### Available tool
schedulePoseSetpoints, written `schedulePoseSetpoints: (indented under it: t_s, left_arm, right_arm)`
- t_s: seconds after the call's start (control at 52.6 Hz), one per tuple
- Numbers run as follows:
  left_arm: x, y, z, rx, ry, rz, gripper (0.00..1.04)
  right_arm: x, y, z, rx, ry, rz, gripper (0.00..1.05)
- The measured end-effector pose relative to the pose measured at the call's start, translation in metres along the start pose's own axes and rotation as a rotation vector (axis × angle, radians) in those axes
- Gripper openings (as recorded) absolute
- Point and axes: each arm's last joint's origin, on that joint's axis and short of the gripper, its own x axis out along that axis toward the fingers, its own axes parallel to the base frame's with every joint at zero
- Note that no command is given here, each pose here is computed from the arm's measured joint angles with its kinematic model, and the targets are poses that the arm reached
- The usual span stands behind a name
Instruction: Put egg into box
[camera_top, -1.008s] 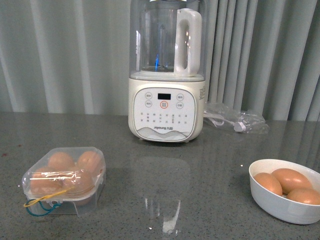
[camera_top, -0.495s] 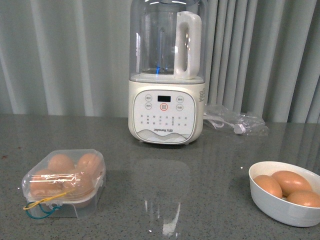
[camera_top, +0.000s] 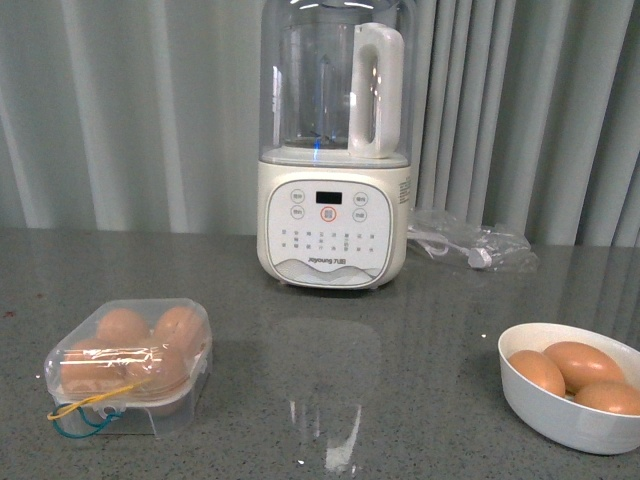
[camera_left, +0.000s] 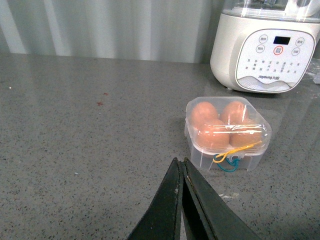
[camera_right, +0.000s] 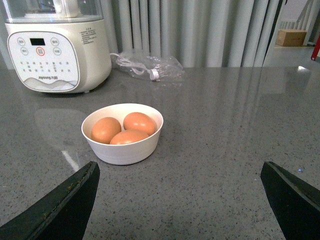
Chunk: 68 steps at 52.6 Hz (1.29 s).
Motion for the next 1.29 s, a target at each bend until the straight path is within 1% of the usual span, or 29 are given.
schedulePoseSetpoints:
  t_s: [0.685, 0.742, 0.837, 0.989, 1.008, 1.046, 1.084, 1.141, 1.199, 1.237, 1.294]
  left_arm:
    - [-0.016, 0.000, 0.000, 0.000, -0.002, 0.000, 0.04]
    - [-0.024, 0.000, -0.004, 0.000, 0.033, 0.001, 0.04]
    - [-0.027, 0.000, -0.002, 0.000, 0.001, 0.000, 0.04]
    - [-0.027, 0.000, -0.002, 0.000, 0.005, 0.000, 0.04]
    - [-0.027, 0.000, -0.002, -0.001, 0.005, 0.000, 0.05]
    - [-0.027, 0.000, -0.002, 0.000, 0.005, 0.000, 0.16]
    - [-0.027, 0.000, -0.002, 0.000, 0.005, 0.000, 0.21]
    - [-0.027, 0.000, -0.002, 0.000, 0.005, 0.000, 0.32]
    - [-0.027, 0.000, -0.002, 0.000, 0.005, 0.000, 0.46]
    - [-0.027, 0.000, -0.002, 0.000, 0.005, 0.000, 0.51]
    - [-0.027, 0.000, -0.002, 0.000, 0.005, 0.000, 0.62]
  right_arm:
    - [0.000, 0.000, 0.000, 0.000, 0.000, 0.000, 0.98]
    - [0.000, 0.000, 0.000, 0.000, 0.000, 0.000, 0.98]
    - [0.000, 0.000, 0.000, 0.000, 0.000, 0.000, 0.98]
    - [0.000, 0.000, 0.000, 0.000, 0.000, 0.000, 0.98]
    - [0.000, 0.000, 0.000, 0.000, 0.000, 0.000, 0.98]
    - [0.000, 0.000, 0.000, 0.000, 0.000, 0.000, 0.98]
    - [0.000, 0.000, 0.000, 0.000, 0.000, 0.000, 0.98]
    - [0.000, 0.000, 0.000, 0.000, 0.000, 0.000, 0.98]
    - [0.000, 0.000, 0.000, 0.000, 0.000, 0.000, 0.98]
    - [0.000, 0.000, 0.000, 0.000, 0.000, 0.000, 0.98]
    - [0.000, 0.000, 0.000, 0.000, 0.000, 0.000, 0.98]
